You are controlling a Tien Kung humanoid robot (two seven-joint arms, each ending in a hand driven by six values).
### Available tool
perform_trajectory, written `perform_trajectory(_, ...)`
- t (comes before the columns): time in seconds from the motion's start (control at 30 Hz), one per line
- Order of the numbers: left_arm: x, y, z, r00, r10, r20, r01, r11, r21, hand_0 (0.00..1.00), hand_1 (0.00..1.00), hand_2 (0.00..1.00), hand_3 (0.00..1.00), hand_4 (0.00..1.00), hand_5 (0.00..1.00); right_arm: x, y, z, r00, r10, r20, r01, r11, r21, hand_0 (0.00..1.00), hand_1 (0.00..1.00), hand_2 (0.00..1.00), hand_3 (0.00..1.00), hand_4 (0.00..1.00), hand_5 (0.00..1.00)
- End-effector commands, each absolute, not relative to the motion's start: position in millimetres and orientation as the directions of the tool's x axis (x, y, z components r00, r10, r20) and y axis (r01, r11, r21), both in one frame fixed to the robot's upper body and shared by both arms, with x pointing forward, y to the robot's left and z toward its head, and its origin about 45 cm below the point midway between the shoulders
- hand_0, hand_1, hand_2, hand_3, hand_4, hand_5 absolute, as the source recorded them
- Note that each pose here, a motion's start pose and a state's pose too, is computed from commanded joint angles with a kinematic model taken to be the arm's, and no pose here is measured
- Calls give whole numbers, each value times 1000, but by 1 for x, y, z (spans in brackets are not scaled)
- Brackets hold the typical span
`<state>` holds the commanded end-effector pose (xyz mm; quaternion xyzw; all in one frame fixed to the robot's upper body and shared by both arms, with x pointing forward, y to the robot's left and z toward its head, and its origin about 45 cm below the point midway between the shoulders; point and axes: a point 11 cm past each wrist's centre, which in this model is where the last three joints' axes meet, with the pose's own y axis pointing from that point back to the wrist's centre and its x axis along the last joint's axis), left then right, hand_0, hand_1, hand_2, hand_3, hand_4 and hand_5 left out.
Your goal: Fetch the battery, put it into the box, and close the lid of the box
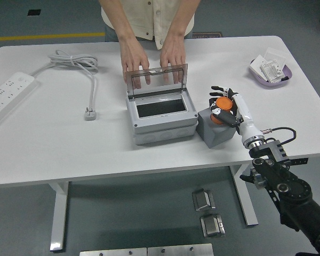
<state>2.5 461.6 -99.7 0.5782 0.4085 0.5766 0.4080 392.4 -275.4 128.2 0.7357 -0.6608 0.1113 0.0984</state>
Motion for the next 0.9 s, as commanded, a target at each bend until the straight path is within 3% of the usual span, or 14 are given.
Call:
perform_trajectory(0.57, 3, 461, -100, 7, 943, 332, 1, -332, 943, 613, 674, 670, 698, 678, 140, 389, -273, 122, 87, -972, 220, -996, -87, 11, 635, 666, 679, 732, 559, 146)
perform_trajectory(0.6, 3, 461, -100, 7, 943, 332, 1, -332, 943, 613, 674, 669, 697, 678, 139, 388, -273, 122, 85, -974, 212, -996, -84, 12, 630, 614, 587, 633, 291, 145)
perform_trajectory(0.77, 3, 460, -100, 8, 944, 331, 1, -331, 944, 613, 674, 669, 697, 678, 139, 387, -274, 119, 71, -984, 164, -997, -68, 19, 630, 614, 587, 633, 291, 145)
perform_trajectory(0.8, 3, 460, -100, 8, 944, 331, 1, -331, 944, 613, 674, 669, 698, 679, 139, 387, -274, 119, 68, -985, 156, -998, -66, 20, 645, 596, 556, 579, 163, 160)
perform_trajectory(0.9, 3, 460, -100, 8, 944, 331, 2, -331, 944, 613, 674, 669, 698, 679, 139, 386, -273, 118, 64, -988, 141, -998, -62, 21, 645, 596, 556, 579, 163, 160)
